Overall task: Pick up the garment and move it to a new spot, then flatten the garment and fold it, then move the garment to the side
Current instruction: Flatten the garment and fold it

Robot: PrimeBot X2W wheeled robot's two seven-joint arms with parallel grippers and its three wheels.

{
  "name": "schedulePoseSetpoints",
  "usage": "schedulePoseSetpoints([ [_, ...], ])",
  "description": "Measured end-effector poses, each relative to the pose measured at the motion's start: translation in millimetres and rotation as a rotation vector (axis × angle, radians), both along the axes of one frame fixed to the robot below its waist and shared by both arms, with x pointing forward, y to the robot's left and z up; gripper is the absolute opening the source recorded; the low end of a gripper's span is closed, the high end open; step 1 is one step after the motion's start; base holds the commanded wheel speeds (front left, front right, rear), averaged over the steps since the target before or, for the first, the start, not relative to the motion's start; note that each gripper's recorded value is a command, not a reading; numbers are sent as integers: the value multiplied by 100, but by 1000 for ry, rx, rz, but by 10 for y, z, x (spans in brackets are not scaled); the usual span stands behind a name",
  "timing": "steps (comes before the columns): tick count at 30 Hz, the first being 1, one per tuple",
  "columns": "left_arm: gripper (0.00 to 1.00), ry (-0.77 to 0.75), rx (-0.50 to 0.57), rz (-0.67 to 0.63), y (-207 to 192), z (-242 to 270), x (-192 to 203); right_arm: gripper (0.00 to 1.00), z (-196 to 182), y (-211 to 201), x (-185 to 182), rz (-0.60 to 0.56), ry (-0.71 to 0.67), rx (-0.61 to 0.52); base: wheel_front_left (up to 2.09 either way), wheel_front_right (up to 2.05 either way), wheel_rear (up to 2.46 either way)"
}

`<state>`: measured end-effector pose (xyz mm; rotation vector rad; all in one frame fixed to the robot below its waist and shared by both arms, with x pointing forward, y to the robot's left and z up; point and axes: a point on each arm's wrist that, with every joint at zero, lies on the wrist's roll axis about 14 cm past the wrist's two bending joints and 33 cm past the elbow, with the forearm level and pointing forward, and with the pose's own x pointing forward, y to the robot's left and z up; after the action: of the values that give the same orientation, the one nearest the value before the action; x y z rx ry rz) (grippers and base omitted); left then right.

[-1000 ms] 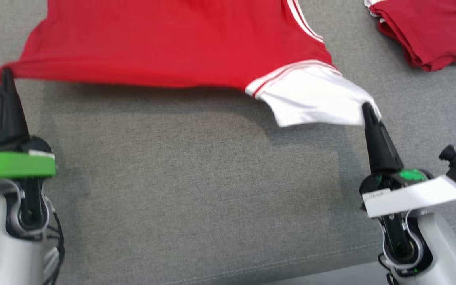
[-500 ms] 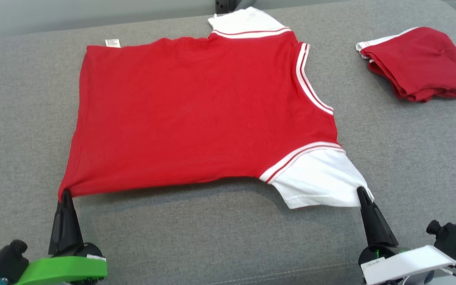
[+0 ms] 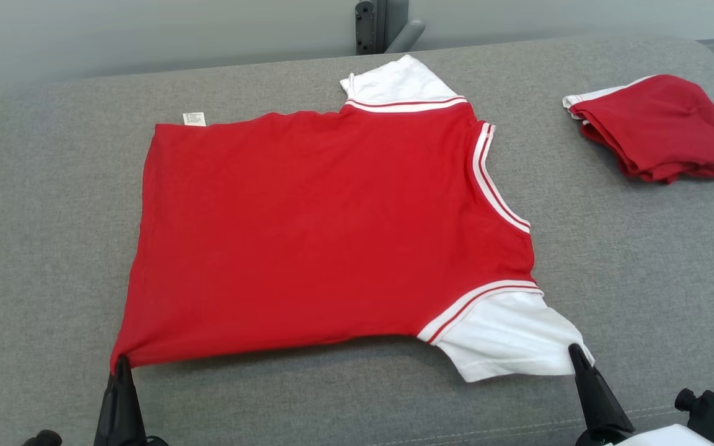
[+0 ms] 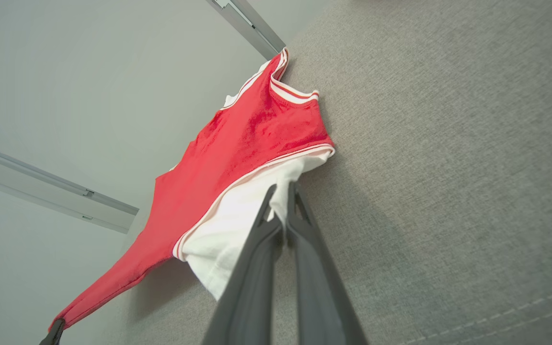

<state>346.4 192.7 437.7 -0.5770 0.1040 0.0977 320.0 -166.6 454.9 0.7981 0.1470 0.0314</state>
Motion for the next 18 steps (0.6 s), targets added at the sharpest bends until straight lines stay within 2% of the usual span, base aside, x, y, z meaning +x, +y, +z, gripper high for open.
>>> schedulePoseSetpoints([
  [10, 0, 23, -26, -22, -102, -74, -34, 0, -8, 90, 52, 22, 2, 14, 0, 0, 0],
  [18, 0, -2, -14, -41, -160, -17, 172, 0, 58, 125, 253, 7, -36, 36, 0, 0, 0],
])
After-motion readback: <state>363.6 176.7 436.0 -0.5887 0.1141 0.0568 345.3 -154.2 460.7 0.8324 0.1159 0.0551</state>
